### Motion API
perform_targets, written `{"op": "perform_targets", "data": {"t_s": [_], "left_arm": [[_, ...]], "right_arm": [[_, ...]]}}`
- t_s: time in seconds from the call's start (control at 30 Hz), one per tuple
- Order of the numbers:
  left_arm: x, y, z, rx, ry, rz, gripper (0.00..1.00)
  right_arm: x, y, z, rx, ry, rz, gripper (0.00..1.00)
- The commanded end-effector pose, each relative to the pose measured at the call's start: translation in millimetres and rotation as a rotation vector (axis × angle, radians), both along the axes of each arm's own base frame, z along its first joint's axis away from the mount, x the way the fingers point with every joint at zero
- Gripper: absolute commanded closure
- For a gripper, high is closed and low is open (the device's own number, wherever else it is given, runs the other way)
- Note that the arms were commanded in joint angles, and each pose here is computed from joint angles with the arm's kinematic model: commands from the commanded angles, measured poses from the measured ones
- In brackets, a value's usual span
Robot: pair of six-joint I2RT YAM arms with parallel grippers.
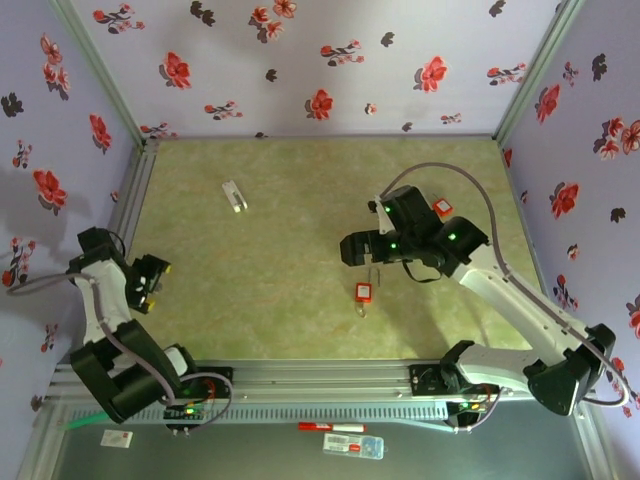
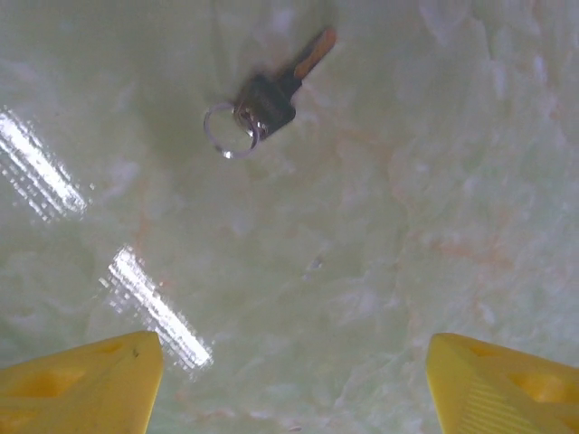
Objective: Unlock with the key
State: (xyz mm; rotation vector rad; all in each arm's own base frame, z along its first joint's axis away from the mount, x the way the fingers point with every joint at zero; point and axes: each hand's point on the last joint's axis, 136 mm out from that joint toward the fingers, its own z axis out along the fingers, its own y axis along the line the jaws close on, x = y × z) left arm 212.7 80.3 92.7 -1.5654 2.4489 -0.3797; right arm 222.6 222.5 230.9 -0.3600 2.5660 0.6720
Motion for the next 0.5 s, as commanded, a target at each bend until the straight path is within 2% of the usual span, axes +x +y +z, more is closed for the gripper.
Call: {"op": "perform_targets", "data": {"t_s": [0.0,0.3,0.47], "left_arm": [[9.6,8.5,-6.9,-0.031,-0.047,0.010,0.27],[5.2,23.5,-26.9,-0.039,0.019,-0.007,0.41],[-2.0,22.5,-39.6,-0.054,0.075,-0.003,0.44]], "right_arm": [[6.1,5.4,0.1,0.020,-0.008,0.015,0.01],[17.3,4.2,-14.0,0.020,0.003,-0.017,0.01],[20.2,4.1,-22.2,0.022,0.016,-0.022,0.01]]}}
